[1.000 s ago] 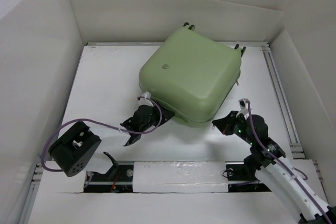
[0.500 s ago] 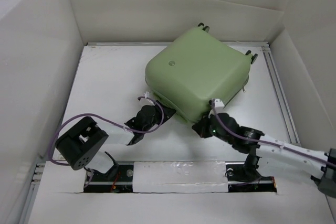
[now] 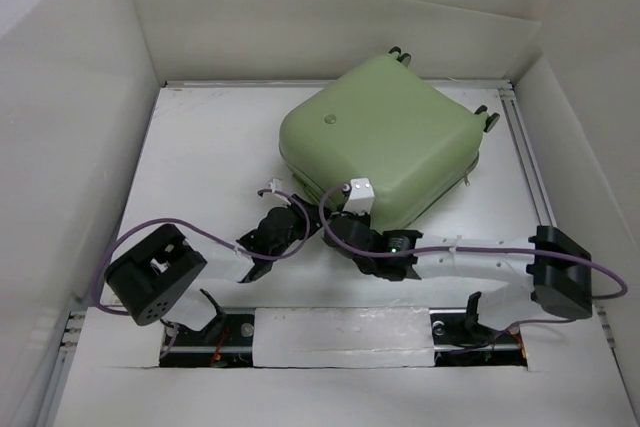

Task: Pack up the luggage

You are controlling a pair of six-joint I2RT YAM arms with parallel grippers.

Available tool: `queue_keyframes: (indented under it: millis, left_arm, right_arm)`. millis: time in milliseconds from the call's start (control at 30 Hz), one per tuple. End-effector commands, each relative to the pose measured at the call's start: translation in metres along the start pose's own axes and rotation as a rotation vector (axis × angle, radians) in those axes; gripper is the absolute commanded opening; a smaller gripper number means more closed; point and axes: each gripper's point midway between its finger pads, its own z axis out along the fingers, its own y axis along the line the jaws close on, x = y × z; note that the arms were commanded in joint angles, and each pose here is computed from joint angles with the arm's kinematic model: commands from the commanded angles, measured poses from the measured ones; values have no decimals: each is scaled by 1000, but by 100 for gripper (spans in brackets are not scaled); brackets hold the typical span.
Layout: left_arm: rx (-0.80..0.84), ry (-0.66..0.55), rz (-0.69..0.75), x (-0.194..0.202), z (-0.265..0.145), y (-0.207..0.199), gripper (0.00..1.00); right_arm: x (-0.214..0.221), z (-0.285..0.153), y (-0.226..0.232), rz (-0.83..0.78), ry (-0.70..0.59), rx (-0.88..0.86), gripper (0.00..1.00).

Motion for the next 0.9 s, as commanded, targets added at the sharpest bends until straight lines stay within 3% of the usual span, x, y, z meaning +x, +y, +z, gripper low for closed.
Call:
queue_keyframes:
  millis: [0, 200, 367, 567, 733, 767, 800, 833, 867]
  left_arm:
    - [286, 220, 32, 46, -34, -65, 0]
    - [338, 213, 24, 39, -51, -69, 0]
    - [367, 229, 14, 42, -63, -69, 0]
    - [373, 203, 23, 35, -75, -64, 0]
    - [378, 185, 53, 29, -75, -67, 0]
    - [379, 199, 56, 31, -75, -69, 0]
    - [372, 201, 67, 31, -75, -70, 0]
    - [368, 202, 68, 31, -76, -69, 0]
    - [366, 203, 68, 31, -77, -69, 0]
  right_arm:
    - [-78, -28, 120, 230, -98, -395, 0]
    - [-114, -1, 116, 220, -137, -370, 0]
    - [-144, 16, 132, 178, -109, -487, 0]
    - [-151, 43, 149, 85, -66, -521, 0]
    - [-153, 41, 164, 60, -18, -589, 0]
    - [-157, 30, 166, 60, -23, -602, 3]
    - [-155, 15, 160, 59, -41, -576, 20]
    - [-145, 19, 157, 52, -38, -541, 30]
    - [-162, -3, 152, 71, -90, -541, 36]
